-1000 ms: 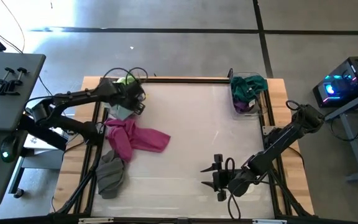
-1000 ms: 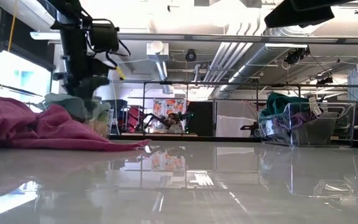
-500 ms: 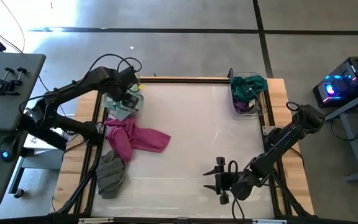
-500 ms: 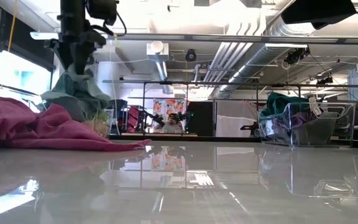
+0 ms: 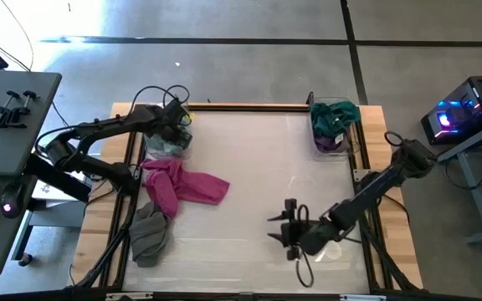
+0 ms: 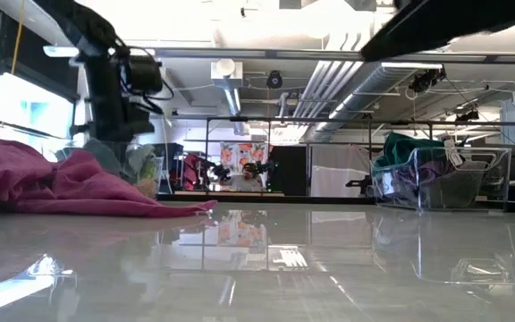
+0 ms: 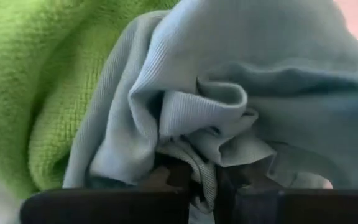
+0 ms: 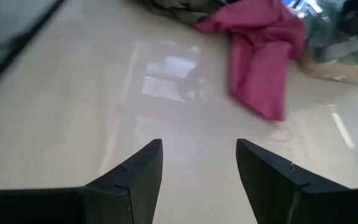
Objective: Sort towels by color in basket
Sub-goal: Put the light blue towel into the left transparent bin
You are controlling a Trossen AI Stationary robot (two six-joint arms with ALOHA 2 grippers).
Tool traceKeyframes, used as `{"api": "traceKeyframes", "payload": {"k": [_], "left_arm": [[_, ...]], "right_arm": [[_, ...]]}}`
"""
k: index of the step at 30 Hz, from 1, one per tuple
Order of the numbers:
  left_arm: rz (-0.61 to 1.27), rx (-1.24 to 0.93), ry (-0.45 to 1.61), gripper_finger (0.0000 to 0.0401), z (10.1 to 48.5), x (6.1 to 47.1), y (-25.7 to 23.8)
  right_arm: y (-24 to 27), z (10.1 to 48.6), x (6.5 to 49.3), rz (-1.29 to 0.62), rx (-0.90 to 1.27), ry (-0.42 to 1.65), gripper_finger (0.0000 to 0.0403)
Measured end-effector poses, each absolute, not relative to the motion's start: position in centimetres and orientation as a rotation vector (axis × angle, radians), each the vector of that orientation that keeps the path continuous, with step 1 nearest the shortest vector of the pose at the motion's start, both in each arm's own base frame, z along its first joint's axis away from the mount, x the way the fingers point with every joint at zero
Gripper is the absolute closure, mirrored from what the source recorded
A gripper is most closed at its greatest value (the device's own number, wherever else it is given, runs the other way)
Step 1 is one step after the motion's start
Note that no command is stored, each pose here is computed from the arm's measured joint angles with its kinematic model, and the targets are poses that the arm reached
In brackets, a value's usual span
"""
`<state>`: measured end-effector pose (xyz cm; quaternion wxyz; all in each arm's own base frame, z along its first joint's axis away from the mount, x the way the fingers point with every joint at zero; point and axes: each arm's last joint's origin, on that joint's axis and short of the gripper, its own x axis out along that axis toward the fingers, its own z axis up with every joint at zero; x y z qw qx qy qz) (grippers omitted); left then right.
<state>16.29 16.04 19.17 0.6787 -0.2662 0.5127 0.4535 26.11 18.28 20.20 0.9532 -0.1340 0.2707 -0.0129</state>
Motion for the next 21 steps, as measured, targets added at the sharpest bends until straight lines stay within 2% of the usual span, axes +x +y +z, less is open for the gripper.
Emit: {"api": "traceKeyframes", "payload": {"k": [3,5,10,15,21], "left_arm": [[1.019,-0.592,1.145,0.0383,18.3,16.4,16.0],[0.979,-0.581,1.166,0.0362,18.2,16.5,15.8],[0.957,-0.604,1.214,0.0267,18.5,16.4,15.4],[0.944,-0.774,1.252,0.0187,20.3,16.5,15.0],[0.946,-0.840,1.306,0.0168,23.9,16.9,14.5]], "right_arm": [[16.9,20.2,27.0,-0.060,-0.317,0.560,0.0203],[16.1,20.2,27.5,-0.079,-0.333,0.566,0.0203],[15.3,19.9,27.8,-0.082,-0.326,0.607,0.0203],[15.7,19.6,27.2,-0.063,-0.353,0.647,0.0203],[15.7,19.2,26.3,-0.047,-0.415,0.715,0.0203]]}}
